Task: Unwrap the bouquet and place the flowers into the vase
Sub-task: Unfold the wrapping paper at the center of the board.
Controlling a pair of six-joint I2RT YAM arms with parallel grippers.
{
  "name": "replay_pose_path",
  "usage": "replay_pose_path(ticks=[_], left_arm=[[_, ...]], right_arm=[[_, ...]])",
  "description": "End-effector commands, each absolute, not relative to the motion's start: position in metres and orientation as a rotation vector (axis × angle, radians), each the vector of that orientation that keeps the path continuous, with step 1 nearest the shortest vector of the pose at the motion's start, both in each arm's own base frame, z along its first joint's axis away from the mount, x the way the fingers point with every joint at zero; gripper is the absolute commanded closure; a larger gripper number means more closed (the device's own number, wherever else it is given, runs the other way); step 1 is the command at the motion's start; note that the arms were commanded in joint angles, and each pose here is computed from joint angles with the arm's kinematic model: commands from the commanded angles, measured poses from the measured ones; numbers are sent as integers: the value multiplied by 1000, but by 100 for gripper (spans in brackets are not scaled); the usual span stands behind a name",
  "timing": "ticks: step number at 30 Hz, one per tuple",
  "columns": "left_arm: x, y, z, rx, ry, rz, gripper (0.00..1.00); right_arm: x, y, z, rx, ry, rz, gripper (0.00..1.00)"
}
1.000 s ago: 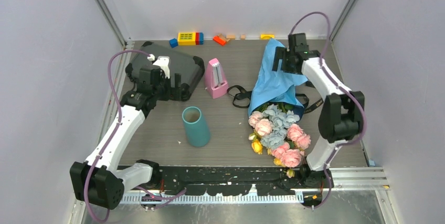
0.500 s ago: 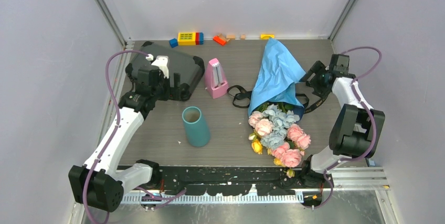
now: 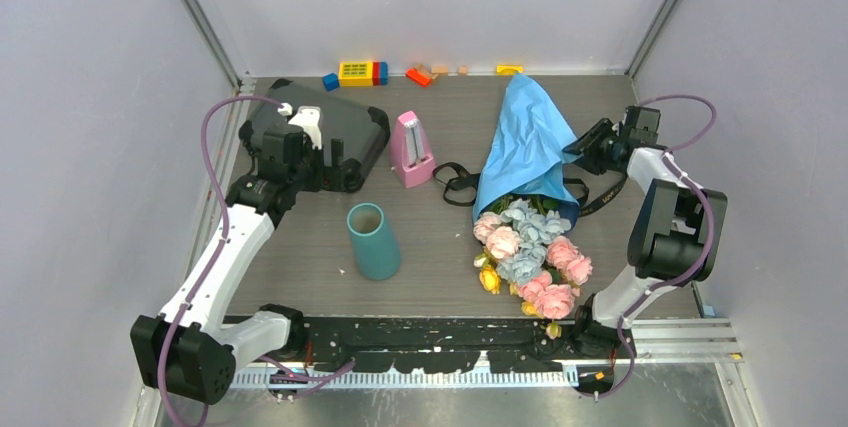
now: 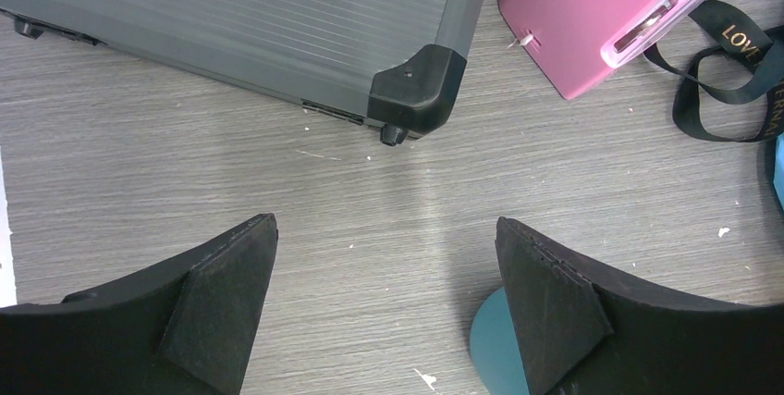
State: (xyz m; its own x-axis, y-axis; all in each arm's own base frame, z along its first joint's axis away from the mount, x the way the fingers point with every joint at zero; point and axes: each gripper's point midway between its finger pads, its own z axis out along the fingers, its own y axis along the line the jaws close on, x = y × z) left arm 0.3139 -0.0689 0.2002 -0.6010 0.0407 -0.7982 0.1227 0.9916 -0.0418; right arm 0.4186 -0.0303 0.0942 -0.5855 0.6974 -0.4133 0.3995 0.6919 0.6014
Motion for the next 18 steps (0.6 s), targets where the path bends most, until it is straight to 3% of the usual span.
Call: replay_pose_path(ticks=[1, 5, 6, 18], left_arm=[[320, -68, 217, 99, 2146, -112, 9], [320, -69, 218, 103, 2144, -121, 9], [320, -70, 219, 108, 2142, -127, 10], [319, -70, 222, 110, 2128, -130, 10]], right_arm=[[442, -24, 133, 726, 2139, 709, 67], [441, -13, 154, 653, 2110, 755, 96], [441, -10, 158, 644, 2102, 770, 99], [447, 76, 213, 354, 2085, 775, 100]])
